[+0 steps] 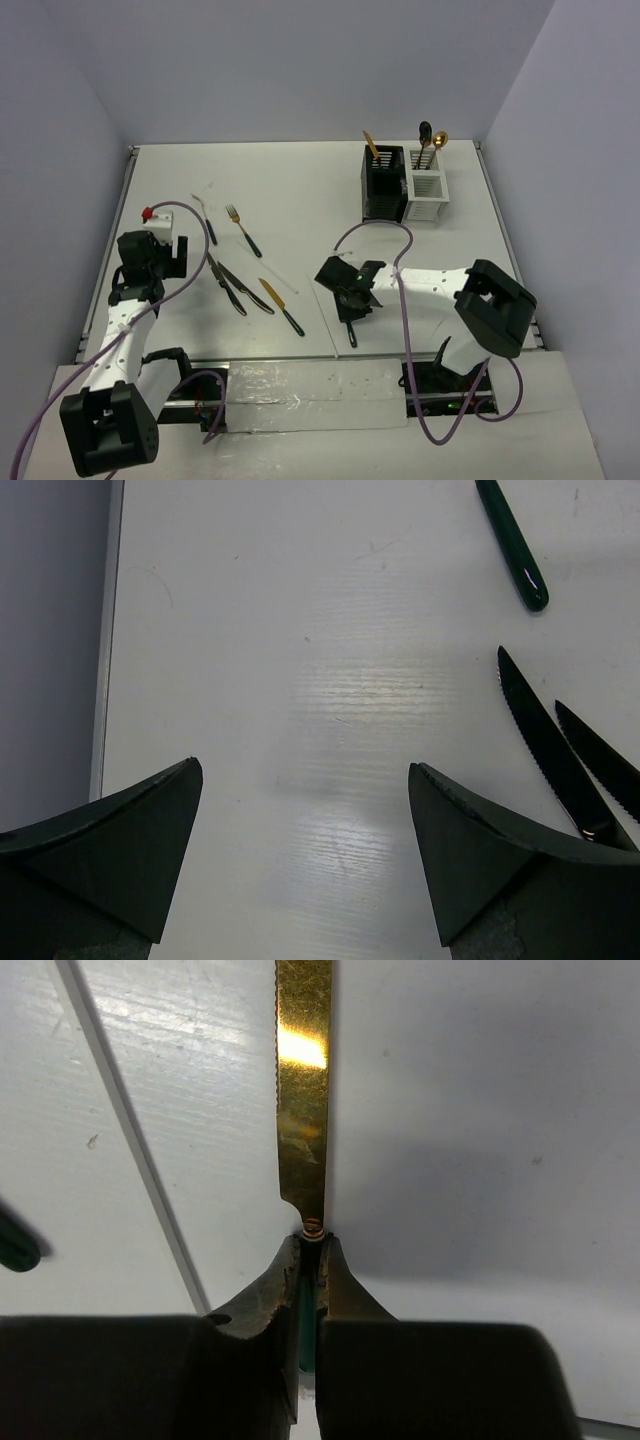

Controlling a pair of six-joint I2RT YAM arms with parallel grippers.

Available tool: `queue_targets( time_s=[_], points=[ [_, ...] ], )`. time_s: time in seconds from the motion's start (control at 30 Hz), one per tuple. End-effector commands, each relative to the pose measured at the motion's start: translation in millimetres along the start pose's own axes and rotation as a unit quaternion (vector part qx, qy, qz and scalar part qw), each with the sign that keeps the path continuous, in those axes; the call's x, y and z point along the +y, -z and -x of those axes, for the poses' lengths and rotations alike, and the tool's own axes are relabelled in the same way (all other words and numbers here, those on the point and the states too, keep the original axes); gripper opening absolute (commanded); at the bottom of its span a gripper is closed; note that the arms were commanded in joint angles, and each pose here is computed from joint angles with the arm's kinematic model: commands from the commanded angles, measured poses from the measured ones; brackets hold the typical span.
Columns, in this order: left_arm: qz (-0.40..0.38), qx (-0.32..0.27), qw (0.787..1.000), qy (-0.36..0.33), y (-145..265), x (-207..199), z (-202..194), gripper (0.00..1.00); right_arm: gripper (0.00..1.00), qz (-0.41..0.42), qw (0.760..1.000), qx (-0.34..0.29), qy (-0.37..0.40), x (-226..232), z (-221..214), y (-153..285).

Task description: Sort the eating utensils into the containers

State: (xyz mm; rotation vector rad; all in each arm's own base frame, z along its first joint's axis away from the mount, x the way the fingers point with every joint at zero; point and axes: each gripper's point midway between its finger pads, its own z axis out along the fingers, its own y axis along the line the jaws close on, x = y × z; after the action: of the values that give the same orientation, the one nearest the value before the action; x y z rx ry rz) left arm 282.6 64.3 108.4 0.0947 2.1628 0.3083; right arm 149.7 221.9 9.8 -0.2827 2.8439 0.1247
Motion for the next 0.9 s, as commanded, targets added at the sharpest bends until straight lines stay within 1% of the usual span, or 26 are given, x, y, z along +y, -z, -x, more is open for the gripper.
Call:
queue_targets(
  time_s=[0.0, 0.03, 0.13, 0.17, 0.23, 0.27, 0.3, 0.33, 0.37, 0.4, 0.47, 0.5, 0.53, 0.6, 0.63, 0.67, 0.7, 0.73, 0.77, 0.8, 0.83, 0.87],
  points=[
    [-0.008, -0.004, 1.0, 0.0, -2, 0, 6, 0.94, 0.0, -0.054, 0.998, -0.039, 0.0, -17, 15, 5],
    [-0.008, -0.004, 1.0, 0.0, -2, 0, 7, 0.94, 0.0, -0.069, 0.996, -0.058, 0.003, -21, 24, 10],
    [-0.007, -0.003, 1.0, 0.0, -3, 2, 10, 0.94, 0.0, -0.05, 0.989, -0.136, 0.022, -8, 65, 43],
    [-0.008, -0.004, 1.0, -0.002, -3, 2, 12, 0.94, 0.0, -0.04, 0.98, -0.191, 0.03, -2, 93, 71],
    [-0.011, -0.003, 1.0, -0.004, -4, 1, 14, 0.94, 0.0, -0.028, 0.961, -0.272, 0.023, 4, 131, 110],
    [-0.016, -0.004, 1.0, -0.007, -5, 1, 17, 0.94, 0.0, -0.047, 0.936, -0.348, 0.01, -6, 160, 149],
    [-0.02, -0.003, 1.0, -0.009, -6, 0, 19, 0.94, 0.0, -0.053, 0.919, -0.391, 0.001, -13, 176, 169],
    [-0.023, -0.004, 1.0, -0.009, -7, 0, 23, 0.94, 0.0, -0.028, 0.885, -0.464, -0.029, -7, 206, 202],
    [-0.023, -0.001, 1.0, -0.011, -10, 2, 29, 0.94, 0.0, -0.039, 0.86, -0.509, -0.012, -20, 219, 226],
    [-0.028, 0.015, 0.999, -0.015, -14, 0, 25, 0.94, 0.0, -0.022, 0.811, -0.583, -0.046, -33, 248, 270],
    [-0.027, 0.01, 0.999, -0.014, -15, 5, 40, 0.93, 0.0, -0.016, 0.77, -0.635, -0.067, -51, 268, 289],
    [-0.03, 0.019, 0.999, -0.016, -16, 5, 40, 0.93, 0.0, -0.011, 0.718, -0.688, -0.105, -73, 287, 318],
    [-0.03, 0.02, 0.999, -0.016, -17, 5, 43, 0.92, 0.0, -0.038, 0.702, -0.704, -0.095, -87, 294, 324],
    [-0.044, 0.018, 0.999, -0.015, -21, 3, 53, 0.92, 0.0, -0.067, 0.689, -0.716, -0.091, -100, 318, 319],
    [-0.049, 0.015, 0.999, -0.013, -22, 2, 58, 0.92, 0.0, -0.097, 0.674, -0.725, -0.1, -121, 330, 323],
    [-0.054, 0.014, 0.998, -0.011, -25, 1, 63, 0.92, 0.0, -0.115, 0.679, -0.718, -0.099, -125, 348, 309],
    [-0.064, 0.014, 0.998, -0.01, -28, -2, 66, 0.92, 0.0, -0.134, 0.677, -0.715, -0.113, -135, 358, 303],
    [-0.07, 0.023, 0.997, -0.004, -34, -5, 64, 0.92, 0.0, -0.156, 0.686, -0.7, -0.124, -152, 373, 277],
    [-0.072, 0.02, 0.997, -0.002, -36, -4, 71, 0.92, 0.0, -0.16, 0.68, -0.703, -0.131, -158, 385, 281],
    [-0.078, 0.024, 0.997, 0.001, -40, -6, 72, 0.91, 0.0, -0.162, 0.681, -0.702, -0.131, -162, 394, 273],
    [-0.084, 0.039, 0.996, 0.008, -48, -9, 67, 0.91, 0.0, -0.172, 0.696, -0.686, -0.12, -170, 407, 245],
    [-0.083, 0.038, 0.996, 0.01, -52, -7, 74, 0.9, 0.0, -0.175, 0.694, -0.689, -0.119, -173, 417, 245]
  ],
)
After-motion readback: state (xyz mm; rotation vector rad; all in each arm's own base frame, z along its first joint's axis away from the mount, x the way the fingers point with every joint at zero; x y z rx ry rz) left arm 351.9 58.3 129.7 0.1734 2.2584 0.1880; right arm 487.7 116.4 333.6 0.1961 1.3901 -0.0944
